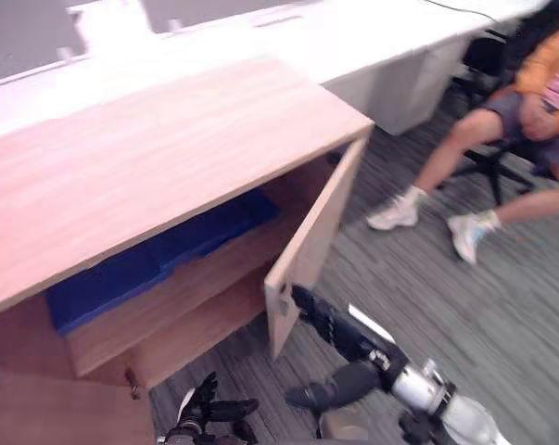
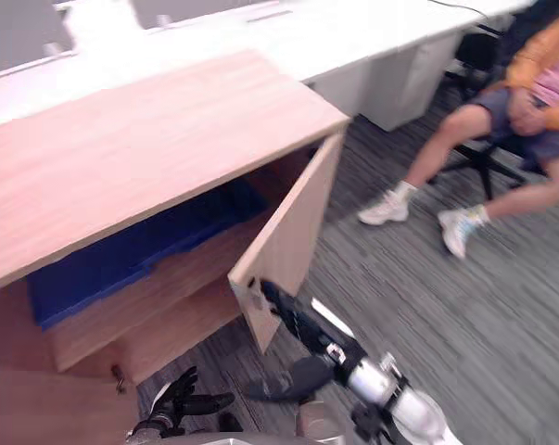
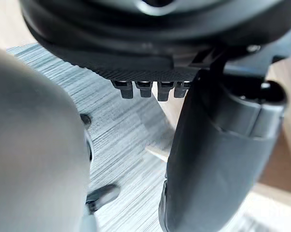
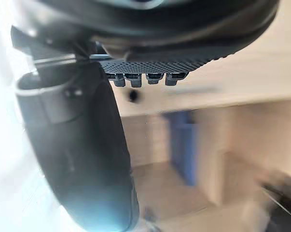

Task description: Walk over to the cabinet, pick up the folder, carry it to the office cabinet, place the folder inside the office cabinet, then close the office cabinet door

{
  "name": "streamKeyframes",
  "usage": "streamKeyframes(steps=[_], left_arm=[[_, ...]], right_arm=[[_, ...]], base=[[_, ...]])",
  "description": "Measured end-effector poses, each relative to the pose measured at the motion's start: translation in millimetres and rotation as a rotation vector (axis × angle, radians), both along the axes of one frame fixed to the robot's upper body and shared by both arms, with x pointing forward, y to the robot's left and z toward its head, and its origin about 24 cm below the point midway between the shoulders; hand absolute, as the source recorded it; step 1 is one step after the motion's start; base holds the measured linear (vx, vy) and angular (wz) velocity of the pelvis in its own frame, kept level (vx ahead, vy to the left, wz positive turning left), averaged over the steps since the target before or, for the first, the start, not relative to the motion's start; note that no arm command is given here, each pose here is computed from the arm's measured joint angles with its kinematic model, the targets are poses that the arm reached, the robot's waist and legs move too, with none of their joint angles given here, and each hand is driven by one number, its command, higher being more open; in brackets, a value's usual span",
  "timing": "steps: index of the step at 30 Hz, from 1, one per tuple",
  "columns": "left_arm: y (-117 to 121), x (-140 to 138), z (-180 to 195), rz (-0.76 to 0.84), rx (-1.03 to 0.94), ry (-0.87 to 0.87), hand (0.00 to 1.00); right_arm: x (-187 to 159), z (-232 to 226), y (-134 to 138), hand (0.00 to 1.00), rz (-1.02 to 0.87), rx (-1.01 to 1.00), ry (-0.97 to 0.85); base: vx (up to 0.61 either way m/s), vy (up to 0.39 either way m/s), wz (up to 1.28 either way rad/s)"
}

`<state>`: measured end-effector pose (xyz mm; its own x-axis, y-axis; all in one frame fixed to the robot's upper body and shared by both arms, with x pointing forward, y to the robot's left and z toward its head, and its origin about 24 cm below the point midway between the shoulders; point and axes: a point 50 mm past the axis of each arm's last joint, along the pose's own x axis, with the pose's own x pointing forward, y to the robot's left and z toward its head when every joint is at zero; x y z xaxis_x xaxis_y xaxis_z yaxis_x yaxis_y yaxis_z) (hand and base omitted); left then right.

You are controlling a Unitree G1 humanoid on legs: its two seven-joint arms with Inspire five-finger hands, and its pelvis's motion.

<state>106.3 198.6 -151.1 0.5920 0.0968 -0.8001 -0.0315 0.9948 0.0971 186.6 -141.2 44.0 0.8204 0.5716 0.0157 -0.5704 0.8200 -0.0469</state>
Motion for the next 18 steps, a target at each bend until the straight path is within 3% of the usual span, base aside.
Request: streamKeyframes(steps=[7,14,18], left_arm=[[3,6,2,0.052,0.017,-0.022,1.0],[7,5,5,0.134,0.015,-0.044,1.0],[14,-2,6,0.248,0.006,-0.059,1.0]], right_arm=[[70,-10,-4,1.0,-0.386,0.004,-0.051],[74,-31,-60,1.0,-0.747,-0.056,0.001],[61,-48,-77,1.0,-0.811,-0.102,0.057]], base=[[-0.01,0.01,0.88],[-0.03,0.018,0.59],[0.01,-0.028,0.6]])
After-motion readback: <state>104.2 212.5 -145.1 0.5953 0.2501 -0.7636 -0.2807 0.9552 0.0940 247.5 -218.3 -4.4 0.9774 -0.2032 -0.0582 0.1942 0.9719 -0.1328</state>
